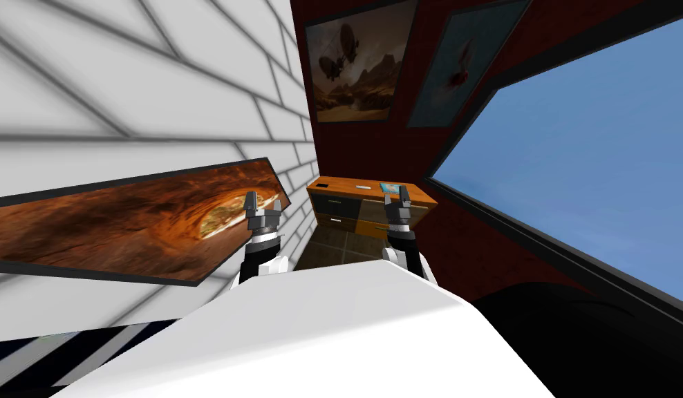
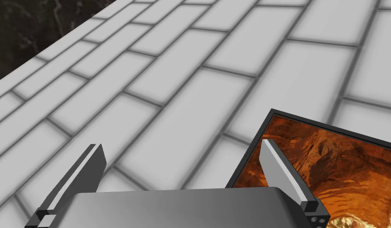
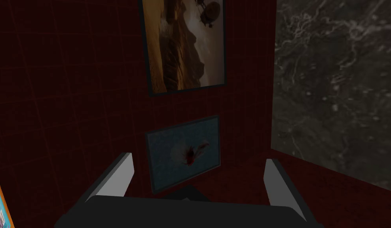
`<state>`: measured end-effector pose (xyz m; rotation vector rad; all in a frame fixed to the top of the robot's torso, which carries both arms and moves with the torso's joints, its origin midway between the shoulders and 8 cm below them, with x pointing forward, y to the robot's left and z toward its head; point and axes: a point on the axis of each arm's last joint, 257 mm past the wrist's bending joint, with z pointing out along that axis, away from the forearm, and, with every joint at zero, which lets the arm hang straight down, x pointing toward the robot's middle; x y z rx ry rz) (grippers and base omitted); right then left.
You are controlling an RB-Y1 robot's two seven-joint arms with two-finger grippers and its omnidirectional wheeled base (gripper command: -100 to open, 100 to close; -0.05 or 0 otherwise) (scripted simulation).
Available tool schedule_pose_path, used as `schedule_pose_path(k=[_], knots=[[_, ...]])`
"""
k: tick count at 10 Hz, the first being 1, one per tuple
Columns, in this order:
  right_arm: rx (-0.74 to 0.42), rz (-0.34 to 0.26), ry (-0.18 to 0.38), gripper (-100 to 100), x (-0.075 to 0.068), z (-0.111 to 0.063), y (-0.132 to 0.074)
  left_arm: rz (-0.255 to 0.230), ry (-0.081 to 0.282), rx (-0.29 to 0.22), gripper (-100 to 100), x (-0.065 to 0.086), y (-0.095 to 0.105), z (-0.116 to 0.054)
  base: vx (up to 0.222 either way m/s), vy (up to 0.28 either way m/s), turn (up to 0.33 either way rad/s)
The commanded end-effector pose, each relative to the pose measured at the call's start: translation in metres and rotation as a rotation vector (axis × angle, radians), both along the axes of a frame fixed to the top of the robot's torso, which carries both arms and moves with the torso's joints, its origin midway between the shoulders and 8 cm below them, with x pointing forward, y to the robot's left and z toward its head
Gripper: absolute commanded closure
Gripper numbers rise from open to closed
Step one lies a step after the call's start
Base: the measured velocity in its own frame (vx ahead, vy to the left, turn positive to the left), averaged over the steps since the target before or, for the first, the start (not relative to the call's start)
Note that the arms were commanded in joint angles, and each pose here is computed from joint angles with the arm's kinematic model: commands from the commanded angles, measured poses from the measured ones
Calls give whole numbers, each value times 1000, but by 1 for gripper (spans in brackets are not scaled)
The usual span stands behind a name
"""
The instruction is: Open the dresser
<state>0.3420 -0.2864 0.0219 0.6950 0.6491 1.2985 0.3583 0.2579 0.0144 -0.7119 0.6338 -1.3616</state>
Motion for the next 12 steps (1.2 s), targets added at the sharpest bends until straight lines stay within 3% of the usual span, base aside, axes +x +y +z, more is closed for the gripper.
schedule_pose_path(k=[1, 9, 10, 12], knots=[[0, 0, 0, 0, 0, 0, 0, 0, 0, 0, 0, 0, 0, 0, 0, 0, 0], [0, 0, 0, 0, 0, 0, 0, 0, 0, 0, 0, 0, 0, 0, 0, 0, 0], [-48, 5, 21, -100, 5, -5, 5, 0, 0, 0, 0, 0, 0, 0, 13, 5, 42], [-138, -1, 65, -100, 17, -17, 11, 0, 0, 0, 0, 0, 0, 0, 24, 12, 73]])
